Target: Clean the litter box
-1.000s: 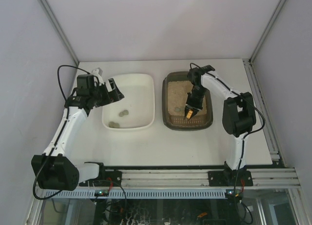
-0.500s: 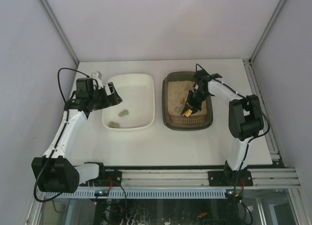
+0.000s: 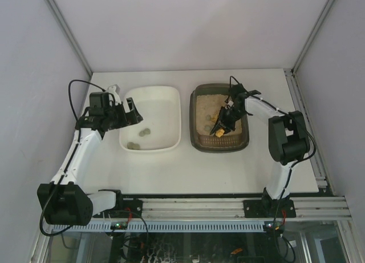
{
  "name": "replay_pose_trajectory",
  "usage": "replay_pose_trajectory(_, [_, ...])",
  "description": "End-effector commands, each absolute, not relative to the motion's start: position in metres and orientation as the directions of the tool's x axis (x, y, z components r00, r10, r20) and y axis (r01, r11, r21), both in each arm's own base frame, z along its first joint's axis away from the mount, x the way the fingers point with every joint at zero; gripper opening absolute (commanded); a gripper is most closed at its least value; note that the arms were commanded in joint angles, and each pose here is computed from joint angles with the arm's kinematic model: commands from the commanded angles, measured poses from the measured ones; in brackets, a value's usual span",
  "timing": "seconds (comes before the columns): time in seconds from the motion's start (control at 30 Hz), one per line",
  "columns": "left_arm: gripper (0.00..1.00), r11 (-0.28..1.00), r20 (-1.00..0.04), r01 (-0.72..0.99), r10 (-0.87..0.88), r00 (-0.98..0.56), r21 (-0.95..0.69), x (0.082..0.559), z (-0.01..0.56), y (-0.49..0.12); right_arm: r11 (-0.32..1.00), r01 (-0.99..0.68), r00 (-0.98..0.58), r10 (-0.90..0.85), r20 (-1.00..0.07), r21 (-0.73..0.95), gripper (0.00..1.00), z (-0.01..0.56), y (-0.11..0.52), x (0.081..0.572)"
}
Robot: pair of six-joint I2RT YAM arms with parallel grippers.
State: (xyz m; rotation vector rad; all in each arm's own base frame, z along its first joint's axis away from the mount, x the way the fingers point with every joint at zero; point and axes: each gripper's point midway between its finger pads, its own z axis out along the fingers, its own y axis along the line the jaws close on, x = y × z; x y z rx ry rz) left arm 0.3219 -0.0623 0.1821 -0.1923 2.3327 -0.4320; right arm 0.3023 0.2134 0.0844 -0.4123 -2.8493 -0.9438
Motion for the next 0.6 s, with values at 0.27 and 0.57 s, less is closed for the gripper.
replay_pose_trajectory(0.27, [1.00, 0.939, -0.659, 0.003, -0.239, -0.713, -0.344, 0.314, 0.169, -0.059, 0.855, 0.265, -0.963, 0.210, 0.168, 0.446, 0.00, 0.127, 0.184, 0.251])
replay_pose_trajectory(0.57, [1.00, 0.937, -0.649, -0.001, -0.242, -0.722, -0.348, 0.313, 0.165, -0.059, 0.841, 0.244, -0.964, 0.157, 0.215, 0.483, 0.00, 0.124, 0.194, 0.245])
